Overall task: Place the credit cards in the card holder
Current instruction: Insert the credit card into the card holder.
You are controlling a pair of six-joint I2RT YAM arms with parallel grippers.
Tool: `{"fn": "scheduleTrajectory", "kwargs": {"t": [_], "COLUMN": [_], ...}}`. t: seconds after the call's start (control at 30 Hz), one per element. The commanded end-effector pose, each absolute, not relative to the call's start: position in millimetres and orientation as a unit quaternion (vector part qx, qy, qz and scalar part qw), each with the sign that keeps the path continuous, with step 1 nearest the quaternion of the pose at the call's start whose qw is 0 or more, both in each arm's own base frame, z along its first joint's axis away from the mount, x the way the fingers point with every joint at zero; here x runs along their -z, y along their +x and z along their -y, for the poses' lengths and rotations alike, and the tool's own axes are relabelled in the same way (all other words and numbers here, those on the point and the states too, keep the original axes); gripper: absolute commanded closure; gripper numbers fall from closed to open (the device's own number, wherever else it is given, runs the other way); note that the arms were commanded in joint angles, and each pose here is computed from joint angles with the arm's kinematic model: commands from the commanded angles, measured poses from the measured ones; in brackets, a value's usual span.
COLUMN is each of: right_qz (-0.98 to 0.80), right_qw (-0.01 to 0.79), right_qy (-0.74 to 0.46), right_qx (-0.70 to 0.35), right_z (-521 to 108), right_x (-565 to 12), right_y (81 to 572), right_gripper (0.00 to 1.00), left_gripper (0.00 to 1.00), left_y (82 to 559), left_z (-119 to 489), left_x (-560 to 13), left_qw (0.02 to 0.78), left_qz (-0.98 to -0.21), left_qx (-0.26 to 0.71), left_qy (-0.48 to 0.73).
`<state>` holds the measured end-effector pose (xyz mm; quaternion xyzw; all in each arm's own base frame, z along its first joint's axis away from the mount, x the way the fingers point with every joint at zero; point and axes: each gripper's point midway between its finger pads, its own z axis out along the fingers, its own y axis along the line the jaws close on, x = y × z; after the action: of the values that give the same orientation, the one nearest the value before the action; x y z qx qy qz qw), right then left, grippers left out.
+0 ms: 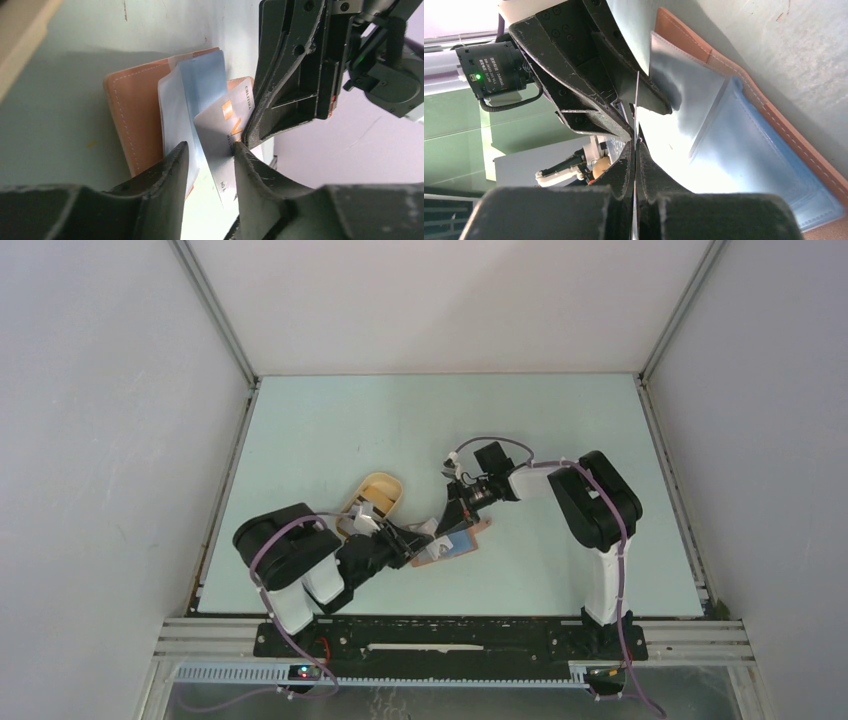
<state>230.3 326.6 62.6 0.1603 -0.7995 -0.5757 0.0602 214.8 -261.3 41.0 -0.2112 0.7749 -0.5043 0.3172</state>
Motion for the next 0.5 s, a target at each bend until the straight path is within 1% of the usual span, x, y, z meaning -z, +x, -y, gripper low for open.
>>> {"fn": "scheduleTrajectory", "kwargs": {"t": [0.0, 0.07, 0.13, 0.23, 0.27, 0.3, 0.33, 0.37, 0.43, 0.47], "right_qz": [0.781, 0.781, 0.782, 0.783, 0.784, 0.785, 0.785, 0.787, 0.794, 0.797], "right_qw": [0.064, 0.065, 0.065, 0.065, 0.064, 0.062, 0.059, 0.058, 0.049, 0.04], "right_qy": [0.172, 0.172, 0.171, 0.171, 0.172, 0.173, 0.176, 0.178, 0.194, 0.202], "right_qx": [0.597, 0.597, 0.595, 0.594, 0.593, 0.592, 0.591, 0.587, 0.575, 0.567], "right_z": [-332.1, -332.1, -331.6, -331.3, -331.1, -331.0, -330.9, -329.9, -327.8, -326.4], "right_x": [-74.6, -73.1, -71.5, -70.2, -69.9, -69.4, -69.5, -68.8, -68.0, -68.4], "right_y": [232.9, 232.5, 232.8, 232.9, 232.9, 233.1, 233.4, 233.5, 235.6, 237.8], "right_gripper": [1.0, 1.0, 1.0, 1.0, 1.0, 1.0, 0.99, 0.94, 0.8, 0.75], "left_gripper": [0.59, 0.65, 0.73, 0.88, 0.95, 0.99, 1.0, 1.0, 1.0, 1.0], "left_y": [219.5, 219.6, 220.5, 222.3, 219.8, 219.4, 219.7, 220.1, 220.6, 221.1], "left_z": [267.3, 266.6, 265.5, 265.1, 267.6, 268.7, 268.6, 268.1, 266.1, 265.6], "left_x": [-64.3, -68.7, -72.1, -72.1, -71.3, -70.0, -68.2, -66.5, -63.2, -63.0], "left_qw": [0.322, 0.326, 0.33, 0.333, 0.325, 0.323, 0.323, 0.323, 0.327, 0.33], "left_qz": [-0.741, -0.737, -0.733, -0.733, -0.736, -0.737, -0.739, -0.741, -0.744, -0.745], "left_qx": [0.55, 0.554, 0.556, 0.555, 0.558, 0.558, 0.556, 0.554, 0.548, 0.546], "left_qy": [-0.212, -0.21, -0.21, -0.21, -0.203, -0.201, -0.2, -0.2, -0.198, -0.195]}}
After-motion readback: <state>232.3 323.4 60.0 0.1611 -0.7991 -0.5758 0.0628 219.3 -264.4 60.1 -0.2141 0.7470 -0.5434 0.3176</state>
